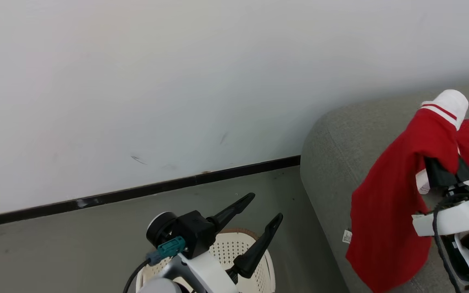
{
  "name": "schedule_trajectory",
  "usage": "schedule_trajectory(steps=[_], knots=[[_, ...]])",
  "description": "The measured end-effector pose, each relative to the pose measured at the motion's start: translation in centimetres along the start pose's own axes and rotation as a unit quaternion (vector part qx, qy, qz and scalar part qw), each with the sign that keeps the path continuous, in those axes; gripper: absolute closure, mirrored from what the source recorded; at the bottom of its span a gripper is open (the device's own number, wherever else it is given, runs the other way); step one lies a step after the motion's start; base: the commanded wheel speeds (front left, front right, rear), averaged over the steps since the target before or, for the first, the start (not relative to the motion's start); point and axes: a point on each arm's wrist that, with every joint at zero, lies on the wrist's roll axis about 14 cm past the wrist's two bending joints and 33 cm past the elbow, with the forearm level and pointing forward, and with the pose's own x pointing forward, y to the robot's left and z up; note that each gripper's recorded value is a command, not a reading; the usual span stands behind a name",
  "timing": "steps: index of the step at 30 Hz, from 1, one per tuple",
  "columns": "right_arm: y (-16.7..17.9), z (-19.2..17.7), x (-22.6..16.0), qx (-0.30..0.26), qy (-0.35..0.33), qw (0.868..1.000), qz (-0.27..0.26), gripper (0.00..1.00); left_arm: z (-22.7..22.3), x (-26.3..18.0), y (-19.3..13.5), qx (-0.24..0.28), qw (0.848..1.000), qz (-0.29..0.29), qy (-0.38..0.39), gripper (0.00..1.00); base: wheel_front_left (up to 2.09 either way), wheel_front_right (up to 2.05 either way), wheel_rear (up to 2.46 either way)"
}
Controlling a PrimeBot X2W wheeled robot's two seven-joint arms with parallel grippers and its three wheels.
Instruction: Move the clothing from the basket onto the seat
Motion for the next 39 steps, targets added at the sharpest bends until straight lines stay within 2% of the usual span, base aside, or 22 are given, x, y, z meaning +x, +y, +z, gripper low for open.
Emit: schedule_trajectory(steps=[7, 21, 24, 28, 32, 35, 39], knots=[[-3.5, 0.4, -2.6, -0.037, 0.012, 0.998, -0.048, 1.00, -0.5, 0.9, -2.2, -0.010, 0.999, -0.039, 0.000, 0.00, 0.00, 0.00, 0.00], [-6.2, 1.0, -5.5, -0.058, 0.037, 0.993, -0.095, 1.00, -2.1, 2.0, -5.0, -0.037, 0.995, -0.091, 0.009, 0.00, 0.00, 0.00, 0.00], [-6.0, 0.3, -6.1, -0.051, 0.055, 0.993, -0.094, 1.00, -2.3, 2.2, -5.3, -0.041, 0.994, -0.098, 0.009, 0.00, 0.00, 0.00, 0.00], [-4.5, -1.4, -6.3, -0.046, 0.086, 0.993, -0.061, 1.00, -2.8, 2.4, -5.6, -0.044, 0.993, -0.104, 0.016, 0.00, 0.00, 0.00, 0.00], [-4.8, -1.5, -4.4, -0.046, 0.085, 0.994, -0.047, 1.00, -3.6, 2.4, -4.9, -0.045, 0.994, -0.098, 0.025, 0.00, 0.00, 0.00, 0.00], [-6.0, 0.1, -1.2, -0.036, 0.054, 0.996, -0.053, 1.00, -4.1, 2.4, -4.1, -0.049, 0.995, -0.085, 0.030, 0.00, 0.00, 0.00, 0.00], [-8.7, 3.5, 2.7, -0.053, 0.002, 0.996, -0.070, 1.00, -4.1, 2.6, -2.7, -0.052, 0.996, -0.066, 0.026, 0.00, 0.00, 0.00, 0.00]])
